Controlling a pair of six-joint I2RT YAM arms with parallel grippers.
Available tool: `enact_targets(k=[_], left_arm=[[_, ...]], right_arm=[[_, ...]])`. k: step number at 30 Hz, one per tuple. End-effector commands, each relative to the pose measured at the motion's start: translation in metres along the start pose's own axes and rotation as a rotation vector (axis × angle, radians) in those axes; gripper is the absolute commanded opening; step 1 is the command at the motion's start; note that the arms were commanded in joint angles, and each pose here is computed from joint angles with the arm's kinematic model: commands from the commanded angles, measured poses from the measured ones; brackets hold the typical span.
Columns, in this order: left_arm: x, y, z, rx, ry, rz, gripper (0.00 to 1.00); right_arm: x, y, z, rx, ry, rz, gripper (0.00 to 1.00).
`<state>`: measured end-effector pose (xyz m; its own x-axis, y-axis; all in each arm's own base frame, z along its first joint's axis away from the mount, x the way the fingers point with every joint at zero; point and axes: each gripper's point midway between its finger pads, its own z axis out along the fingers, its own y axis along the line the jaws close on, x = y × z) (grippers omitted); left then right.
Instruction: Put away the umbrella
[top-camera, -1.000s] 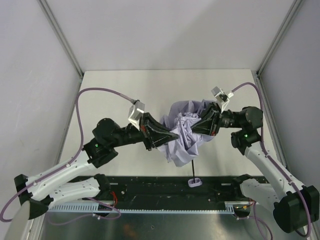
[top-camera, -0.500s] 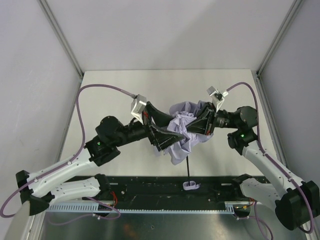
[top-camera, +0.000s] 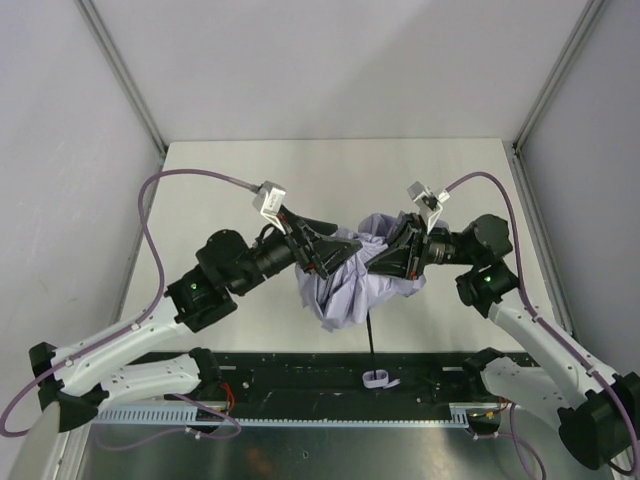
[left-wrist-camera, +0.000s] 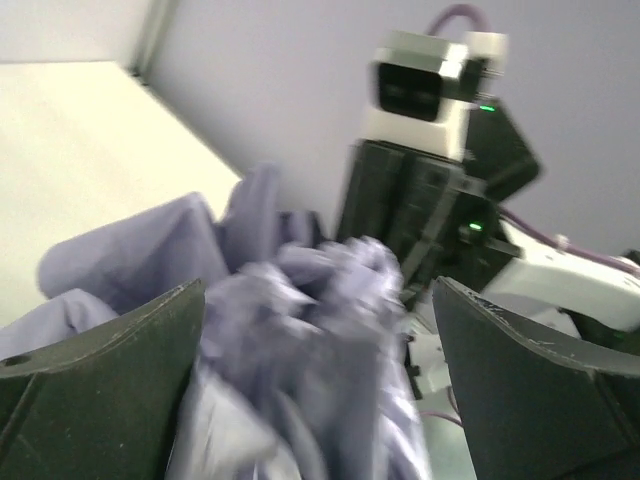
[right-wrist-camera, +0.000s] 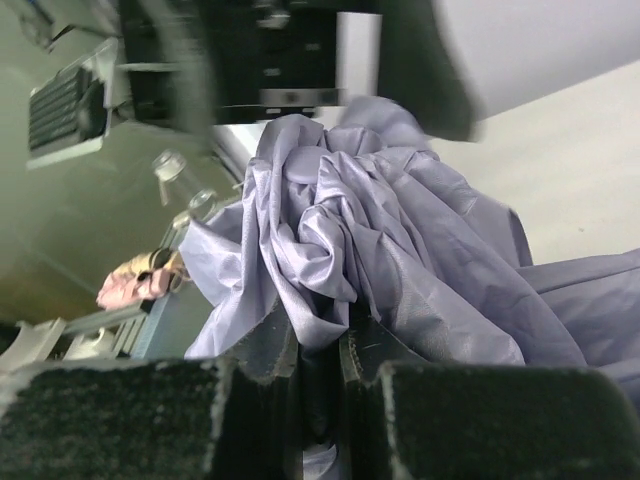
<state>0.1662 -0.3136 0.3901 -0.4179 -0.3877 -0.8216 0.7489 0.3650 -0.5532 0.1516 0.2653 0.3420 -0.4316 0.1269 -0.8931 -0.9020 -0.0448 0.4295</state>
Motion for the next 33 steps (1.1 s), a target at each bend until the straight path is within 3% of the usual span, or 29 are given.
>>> enact_targets(k=[1, 5, 11, 20, 23, 28, 33], left_arm=[[-0.001, 0.030, 0.006, -0.152, -0.013, -0.010, 0.99], [0.008, 0.037, 0.009, -0.184, 0.016, -0.024, 0.99], [0.013, -0.010, 0.016, 0.084, 0.049, -0.013, 0.99], [0.018, -0.021, 0.020, 0.150, 0.083, -0.001, 0.98], [0.024, -0.016, 0.031, 0.134, 0.106, -0.009, 0.80], [0.022, -0.007, 0.034, 0.092, 0.089, 0.001, 0.33], [0.016, 0.007, 0.034, 0.056, 0.087, 0.003, 0.03]], right_arm=[[-0.023, 0.047, 0.001, -0.134, -0.007, -0.188, 0.00], [-0.023, 0.045, 0.002, -0.120, -0.006, -0.190, 0.00], [-0.021, 0.033, 0.007, -0.093, -0.007, -0.172, 0.00], [-0.035, 0.016, 0.010, 0.005, -0.078, -0.127, 0.00], [-0.041, 0.018, 0.012, 0.001, -0.104, -0.123, 0.00], [-0.042, 0.014, 0.009, 0.014, -0.094, -0.117, 0.00], [-0.040, 0.008, 0.008, 0.030, -0.076, -0.110, 0.00]])
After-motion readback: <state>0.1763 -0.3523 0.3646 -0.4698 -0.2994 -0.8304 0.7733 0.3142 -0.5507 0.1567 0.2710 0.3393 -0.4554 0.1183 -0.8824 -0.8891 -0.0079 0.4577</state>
